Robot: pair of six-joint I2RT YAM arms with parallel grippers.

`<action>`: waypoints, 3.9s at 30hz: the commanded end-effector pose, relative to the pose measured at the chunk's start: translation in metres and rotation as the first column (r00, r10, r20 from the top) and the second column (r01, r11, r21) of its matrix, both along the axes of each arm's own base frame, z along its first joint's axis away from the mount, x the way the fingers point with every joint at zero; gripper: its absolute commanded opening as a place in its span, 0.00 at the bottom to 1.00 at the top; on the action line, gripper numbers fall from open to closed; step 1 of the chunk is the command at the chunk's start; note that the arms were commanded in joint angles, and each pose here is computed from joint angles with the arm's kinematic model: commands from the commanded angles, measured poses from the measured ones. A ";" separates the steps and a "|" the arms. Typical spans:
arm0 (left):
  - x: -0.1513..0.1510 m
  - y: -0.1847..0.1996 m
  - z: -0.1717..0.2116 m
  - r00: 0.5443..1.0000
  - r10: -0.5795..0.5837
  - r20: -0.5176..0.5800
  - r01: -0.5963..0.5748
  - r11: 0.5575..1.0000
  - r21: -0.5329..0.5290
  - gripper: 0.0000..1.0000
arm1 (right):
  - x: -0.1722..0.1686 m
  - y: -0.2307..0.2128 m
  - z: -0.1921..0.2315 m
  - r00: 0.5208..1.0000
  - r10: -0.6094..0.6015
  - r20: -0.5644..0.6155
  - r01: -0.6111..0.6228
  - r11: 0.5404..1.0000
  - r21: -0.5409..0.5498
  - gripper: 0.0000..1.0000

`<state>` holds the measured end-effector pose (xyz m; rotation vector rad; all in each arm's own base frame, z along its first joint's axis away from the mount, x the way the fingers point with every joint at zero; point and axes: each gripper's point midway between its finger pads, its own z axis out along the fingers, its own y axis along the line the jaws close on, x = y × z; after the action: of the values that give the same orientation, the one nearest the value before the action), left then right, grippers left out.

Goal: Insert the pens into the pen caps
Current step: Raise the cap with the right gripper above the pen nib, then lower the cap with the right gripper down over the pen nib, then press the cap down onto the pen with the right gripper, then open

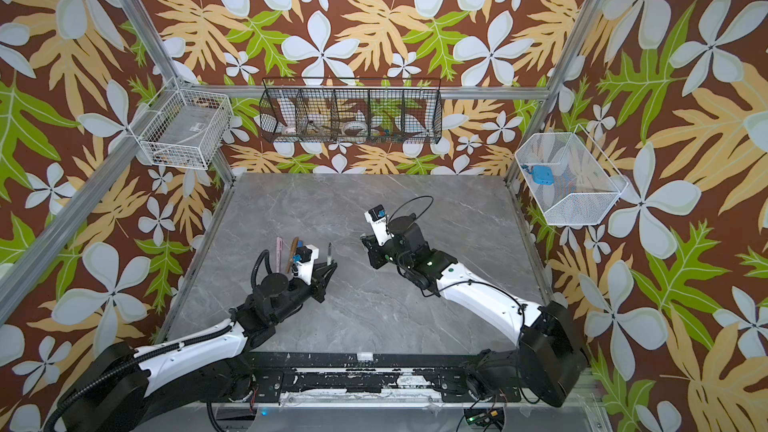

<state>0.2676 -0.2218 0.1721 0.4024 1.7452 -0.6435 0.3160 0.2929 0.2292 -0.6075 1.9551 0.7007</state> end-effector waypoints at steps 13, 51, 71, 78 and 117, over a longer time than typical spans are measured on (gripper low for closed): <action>-0.011 0.000 0.023 0.995 -0.012 0.098 0.017 0.999 -0.047 0.00 | -0.022 0.044 0.092 0.965 0.193 0.179 -0.255 0.856 0.450 0.09; -0.012 0.002 0.025 0.994 -0.008 0.105 0.013 0.999 -0.050 0.00 | -0.027 0.081 0.077 0.938 0.311 0.152 -0.346 0.822 0.452 0.09; -0.010 0.005 0.026 0.995 0.014 0.103 -0.007 0.998 -0.066 0.00 | -0.032 0.087 0.060 0.935 0.336 0.112 -0.349 0.824 0.446 0.09; -0.009 0.010 0.030 0.993 0.043 0.109 -0.034 0.996 -0.085 0.00 | -0.033 0.089 0.046 0.938 0.335 0.089 -0.340 0.839 0.424 0.09; -0.007 0.004 0.038 0.994 0.026 0.108 -0.015 0.995 -0.094 0.00 | -0.055 0.100 0.063 0.840 0.530 0.117 -0.536 0.777 0.331 0.27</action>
<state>0.2605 -0.2162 0.1996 0.3567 1.6420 -0.6562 0.2665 0.3903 0.2826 -0.9329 1.6292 1.3228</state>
